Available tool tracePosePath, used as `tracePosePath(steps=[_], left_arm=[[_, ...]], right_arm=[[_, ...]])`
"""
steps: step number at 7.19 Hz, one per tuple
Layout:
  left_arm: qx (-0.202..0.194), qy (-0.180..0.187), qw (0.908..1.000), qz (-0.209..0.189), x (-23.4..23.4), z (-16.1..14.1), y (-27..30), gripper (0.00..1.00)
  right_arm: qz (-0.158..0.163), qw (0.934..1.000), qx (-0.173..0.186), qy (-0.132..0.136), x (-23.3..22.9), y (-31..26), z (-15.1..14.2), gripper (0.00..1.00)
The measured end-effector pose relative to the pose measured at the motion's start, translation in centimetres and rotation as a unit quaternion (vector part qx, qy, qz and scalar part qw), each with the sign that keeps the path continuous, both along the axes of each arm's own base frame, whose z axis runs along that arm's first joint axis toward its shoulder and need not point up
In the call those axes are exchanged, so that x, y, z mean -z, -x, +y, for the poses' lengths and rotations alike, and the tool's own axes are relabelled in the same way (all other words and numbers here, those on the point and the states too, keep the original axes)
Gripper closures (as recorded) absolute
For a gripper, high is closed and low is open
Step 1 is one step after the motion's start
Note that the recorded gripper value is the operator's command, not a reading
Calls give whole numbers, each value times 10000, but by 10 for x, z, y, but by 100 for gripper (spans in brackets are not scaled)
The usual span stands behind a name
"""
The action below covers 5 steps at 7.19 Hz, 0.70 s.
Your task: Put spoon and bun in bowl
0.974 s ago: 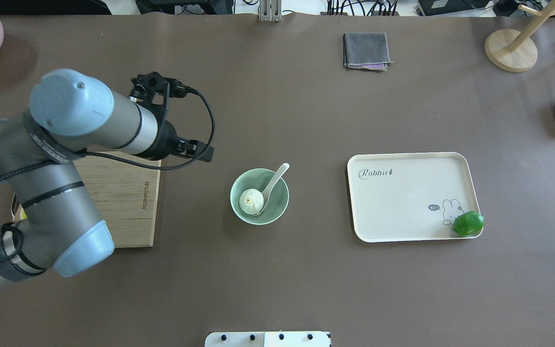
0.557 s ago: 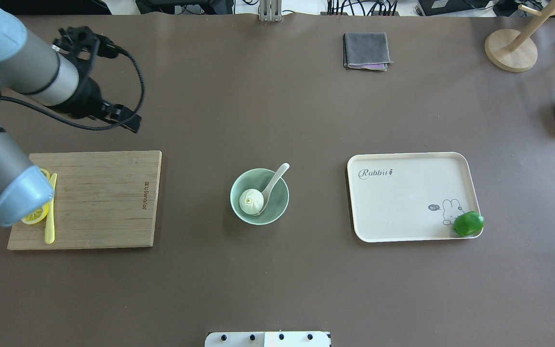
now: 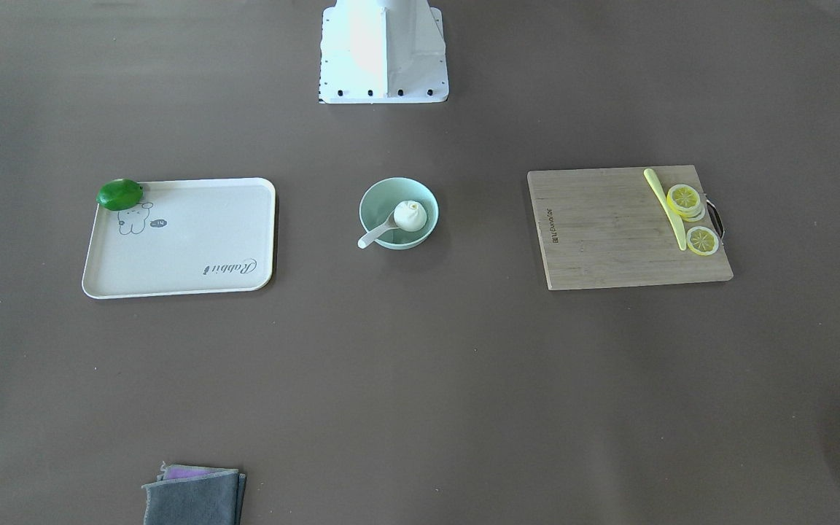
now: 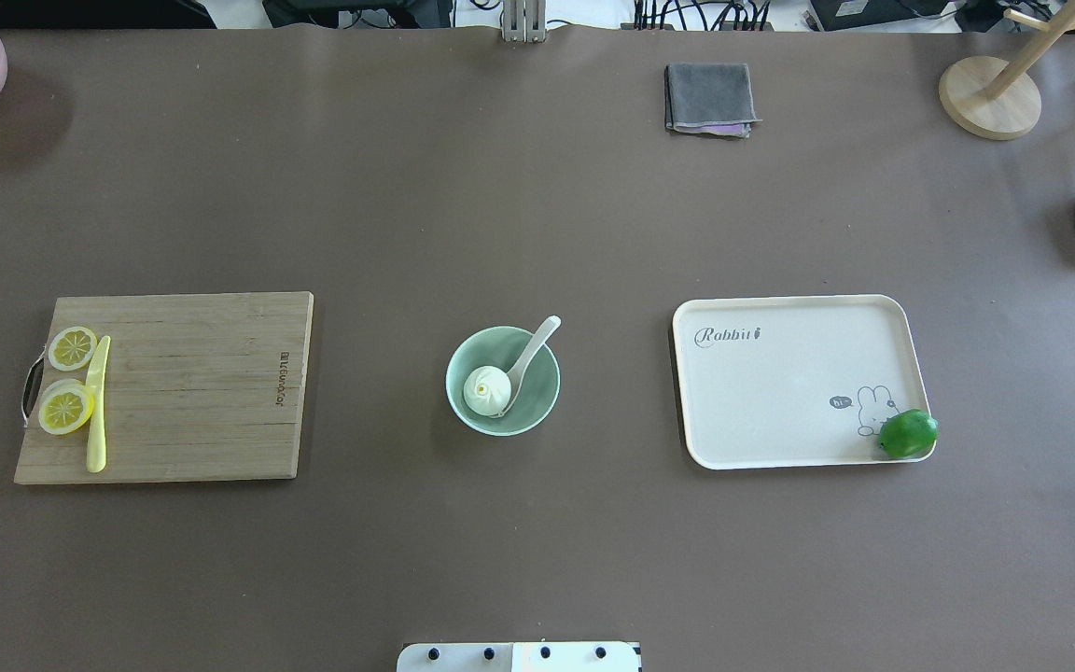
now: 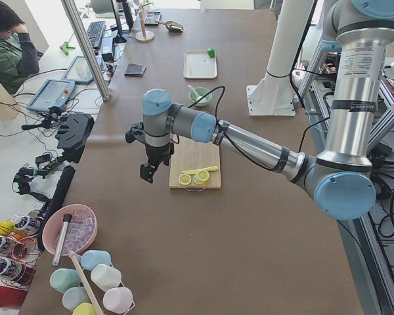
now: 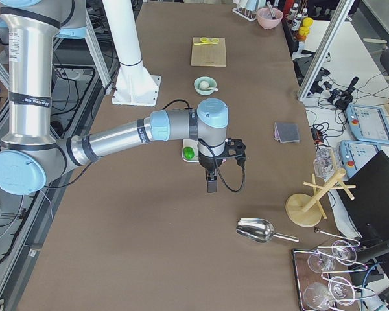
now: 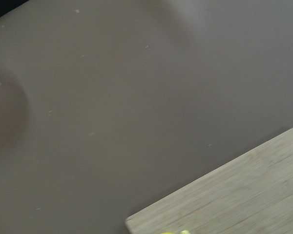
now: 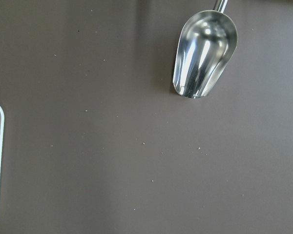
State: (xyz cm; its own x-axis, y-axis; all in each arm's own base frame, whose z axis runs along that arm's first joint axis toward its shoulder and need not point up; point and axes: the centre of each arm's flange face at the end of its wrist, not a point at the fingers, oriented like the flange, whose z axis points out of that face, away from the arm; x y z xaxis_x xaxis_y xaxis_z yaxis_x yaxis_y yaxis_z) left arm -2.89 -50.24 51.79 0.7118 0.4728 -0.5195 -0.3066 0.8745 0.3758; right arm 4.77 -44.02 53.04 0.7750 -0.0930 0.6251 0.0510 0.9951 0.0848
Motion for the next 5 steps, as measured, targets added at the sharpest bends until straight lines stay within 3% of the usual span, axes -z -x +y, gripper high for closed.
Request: tracePosePath(steps=[2,5], left_arm=[[199,523,9984,-31,-73,36,39,1],[501,764,9957,-124,-98,60,60,1]], right_arm=[[-1,10000,-4,75,-6,0,-1,0],[-23,9998,-2,172,-15,1,-2,0]])
